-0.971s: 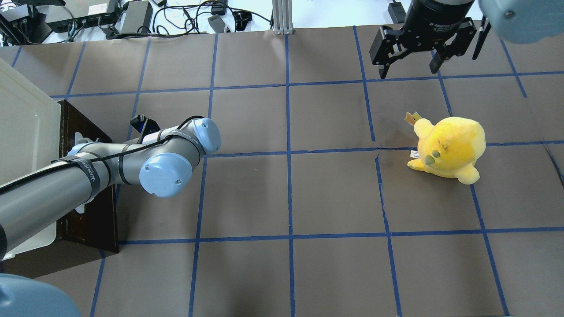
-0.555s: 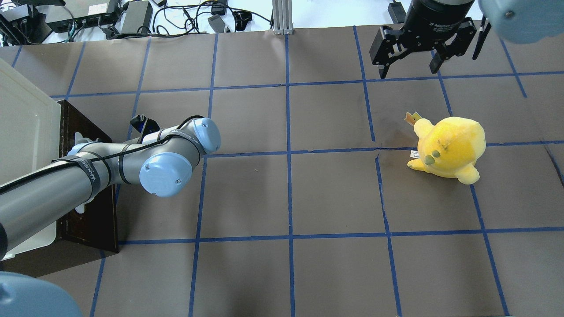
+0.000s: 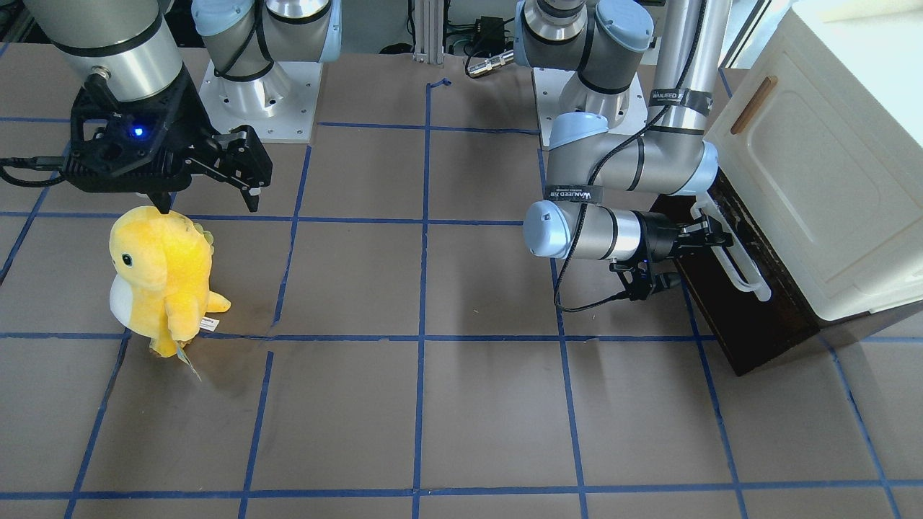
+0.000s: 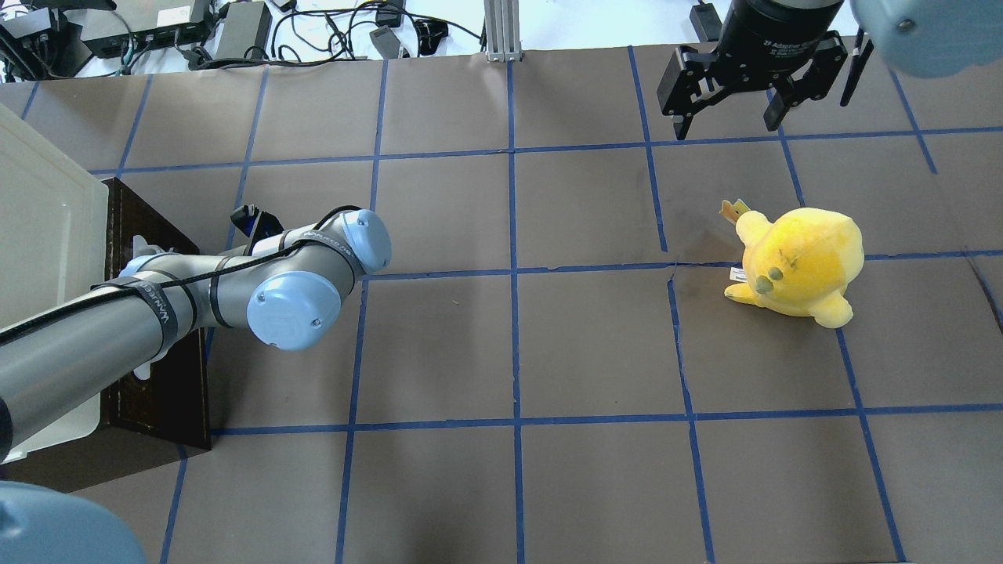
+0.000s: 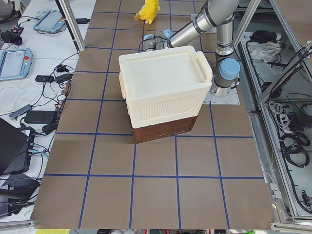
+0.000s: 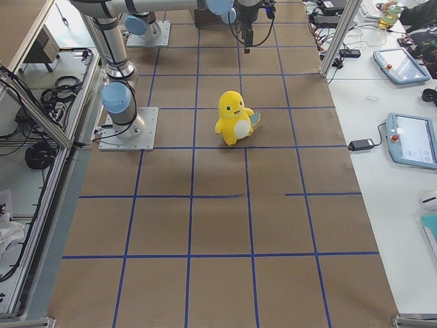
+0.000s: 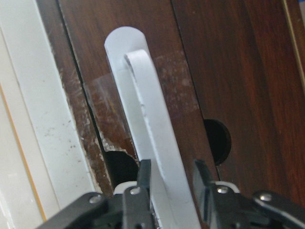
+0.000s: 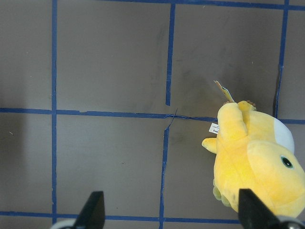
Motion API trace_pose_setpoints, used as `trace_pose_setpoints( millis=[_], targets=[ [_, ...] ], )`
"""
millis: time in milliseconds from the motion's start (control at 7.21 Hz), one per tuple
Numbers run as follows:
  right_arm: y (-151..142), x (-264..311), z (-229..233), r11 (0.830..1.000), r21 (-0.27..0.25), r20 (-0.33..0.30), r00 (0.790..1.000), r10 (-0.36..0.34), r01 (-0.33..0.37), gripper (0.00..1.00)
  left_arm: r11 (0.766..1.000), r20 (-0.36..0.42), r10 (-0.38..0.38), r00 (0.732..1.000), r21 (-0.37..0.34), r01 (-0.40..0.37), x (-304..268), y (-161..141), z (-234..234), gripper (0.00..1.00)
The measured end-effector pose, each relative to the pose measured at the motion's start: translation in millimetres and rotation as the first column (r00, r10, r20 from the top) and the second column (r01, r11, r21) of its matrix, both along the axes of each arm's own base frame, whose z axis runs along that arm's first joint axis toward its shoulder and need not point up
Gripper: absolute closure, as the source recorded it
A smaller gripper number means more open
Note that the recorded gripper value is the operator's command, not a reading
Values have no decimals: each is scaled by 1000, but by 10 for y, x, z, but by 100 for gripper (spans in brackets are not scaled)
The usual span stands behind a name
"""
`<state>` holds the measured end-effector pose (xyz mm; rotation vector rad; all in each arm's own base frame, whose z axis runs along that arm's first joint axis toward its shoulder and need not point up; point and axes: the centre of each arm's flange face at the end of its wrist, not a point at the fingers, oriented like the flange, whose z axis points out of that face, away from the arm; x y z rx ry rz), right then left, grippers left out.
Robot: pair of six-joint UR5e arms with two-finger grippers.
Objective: Pull drawer sideways
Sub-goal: 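Hold the white handle closed in the left gripper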
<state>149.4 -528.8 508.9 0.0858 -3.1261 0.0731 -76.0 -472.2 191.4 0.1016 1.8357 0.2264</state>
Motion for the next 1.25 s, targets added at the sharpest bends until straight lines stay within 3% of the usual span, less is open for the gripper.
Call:
trace_pose_setpoints(
  millis=[1248],
  targets=[
    [0,0,0,1000,0,0,1000,0,0,0,1000,-4,4,1000,-5,-4,2,-22,-2,72]
  ],
)
